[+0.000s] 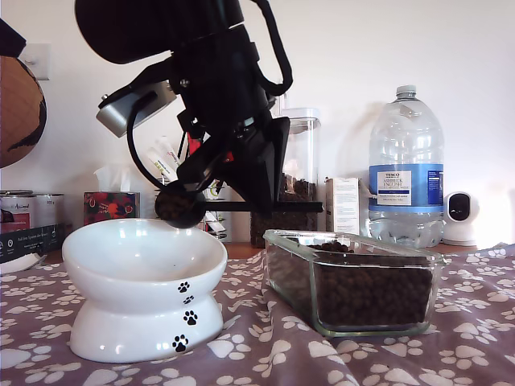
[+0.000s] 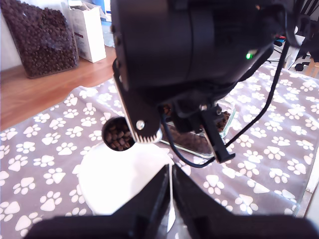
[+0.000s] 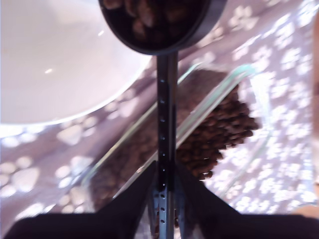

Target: Measure one spoon of cat food and pour it into the food bowl

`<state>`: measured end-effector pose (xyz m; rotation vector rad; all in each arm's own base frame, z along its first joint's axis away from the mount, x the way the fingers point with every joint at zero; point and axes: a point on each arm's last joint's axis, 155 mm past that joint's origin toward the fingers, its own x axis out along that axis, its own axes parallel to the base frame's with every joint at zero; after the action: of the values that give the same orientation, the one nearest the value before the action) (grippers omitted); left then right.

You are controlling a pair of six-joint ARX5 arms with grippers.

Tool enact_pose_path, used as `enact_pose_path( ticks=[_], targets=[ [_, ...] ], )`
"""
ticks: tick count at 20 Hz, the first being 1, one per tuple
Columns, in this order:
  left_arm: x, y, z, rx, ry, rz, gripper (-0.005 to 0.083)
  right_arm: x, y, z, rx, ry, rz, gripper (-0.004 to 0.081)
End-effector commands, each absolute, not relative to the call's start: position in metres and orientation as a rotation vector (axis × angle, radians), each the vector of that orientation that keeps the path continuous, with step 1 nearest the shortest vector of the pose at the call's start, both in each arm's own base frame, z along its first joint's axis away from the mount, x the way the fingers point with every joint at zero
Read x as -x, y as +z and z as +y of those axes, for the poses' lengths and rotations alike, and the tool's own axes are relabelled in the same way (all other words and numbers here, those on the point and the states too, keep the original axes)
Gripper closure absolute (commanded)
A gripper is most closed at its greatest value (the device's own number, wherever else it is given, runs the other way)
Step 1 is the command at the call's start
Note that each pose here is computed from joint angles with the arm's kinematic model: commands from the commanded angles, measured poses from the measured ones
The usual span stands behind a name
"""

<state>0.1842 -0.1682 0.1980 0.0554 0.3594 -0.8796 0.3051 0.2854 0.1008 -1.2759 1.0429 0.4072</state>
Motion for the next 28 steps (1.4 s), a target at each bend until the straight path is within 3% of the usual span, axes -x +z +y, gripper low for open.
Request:
enact_pose_path(
  ticks=[1,17,28],
  targets=[
    [-0.185,0.202,-0.169,-0.053,-0.882,0.35,0.0793,-0.31,0.101,0.288,1.323,0.378,1.008,0.0783],
    [-0.183,0.198,-0.168,-0.053,-0.882,0.368,0.0793,-0.325,0.137,0.286,1.576,0.224,0.819,0.0783],
    [-0.184,0.197,-0.167,-0.055,-0.87,0.371,0.0793,-0.317,0.114,0.291,1.72,0.187,0.795,0.0783]
  ],
)
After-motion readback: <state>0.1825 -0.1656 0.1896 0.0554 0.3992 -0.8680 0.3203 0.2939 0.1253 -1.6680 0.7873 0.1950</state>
